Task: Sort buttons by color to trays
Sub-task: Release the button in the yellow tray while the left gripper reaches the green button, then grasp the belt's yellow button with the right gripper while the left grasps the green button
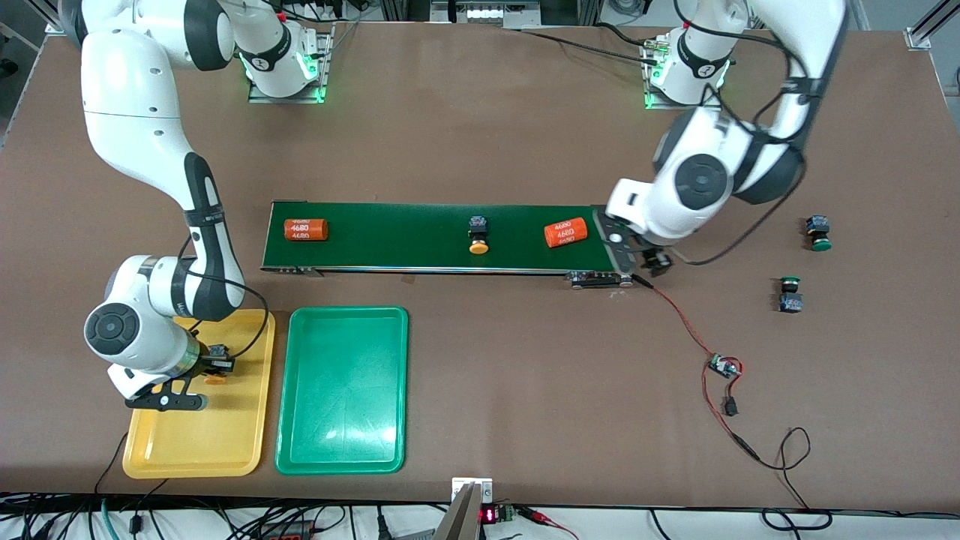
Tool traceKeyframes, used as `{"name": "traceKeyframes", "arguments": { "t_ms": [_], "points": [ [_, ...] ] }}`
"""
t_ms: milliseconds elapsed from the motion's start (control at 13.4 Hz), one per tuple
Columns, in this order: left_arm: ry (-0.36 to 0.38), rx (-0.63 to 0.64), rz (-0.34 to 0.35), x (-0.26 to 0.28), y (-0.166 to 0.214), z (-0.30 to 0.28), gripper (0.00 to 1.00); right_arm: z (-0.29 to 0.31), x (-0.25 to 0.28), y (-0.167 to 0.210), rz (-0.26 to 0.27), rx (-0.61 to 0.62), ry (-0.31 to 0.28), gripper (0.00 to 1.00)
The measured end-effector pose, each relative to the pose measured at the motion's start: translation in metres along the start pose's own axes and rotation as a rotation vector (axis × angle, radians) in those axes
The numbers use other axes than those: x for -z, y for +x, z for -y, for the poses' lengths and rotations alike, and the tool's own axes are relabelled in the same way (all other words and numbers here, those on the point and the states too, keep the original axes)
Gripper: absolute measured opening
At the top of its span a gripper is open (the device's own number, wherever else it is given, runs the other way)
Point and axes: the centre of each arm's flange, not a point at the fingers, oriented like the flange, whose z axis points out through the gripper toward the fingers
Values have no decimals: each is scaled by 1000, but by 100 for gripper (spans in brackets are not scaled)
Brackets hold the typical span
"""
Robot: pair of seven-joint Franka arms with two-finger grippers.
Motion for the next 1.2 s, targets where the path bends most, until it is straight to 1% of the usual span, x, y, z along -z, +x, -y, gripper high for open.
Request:
{"name": "traceKeyframes", "arguments": {
  "t_ms": [75,150,225,300,374,449,674,824,899,1048,1198],
  "points": [
    [-4,43,5,6,-16,14,100,1,6,2,-6,1,2,57],
    [-6,85,8,12,-30,28,100,4,16,4,2,4,6,66],
    [-9,126,13,19,-42,40,100,7,32,4,29,8,11,74],
    [-14,176,22,26,-55,50,100,11,53,2,63,12,18,86],
    [-20,242,29,33,-68,61,100,14,80,-1,95,16,26,95],
    [-27,328,35,41,-84,72,100,18,109,-6,123,22,38,100],
    [-39,619,32,51,-134,105,100,46,188,-28,175,31,112,100],
    [-52,762,49,41,-166,122,100,70,207,-52,221,29,167,100],
    [-51,807,56,30,-181,132,100,85,207,-66,245,30,174,100],
    [-2,872,31,2,-204,160,100,129,206,-99,298,-21,158,100],
    [28,916,19,-28,-224,180,100,187,218,-131,314,-75,132,100]
  ]
}}
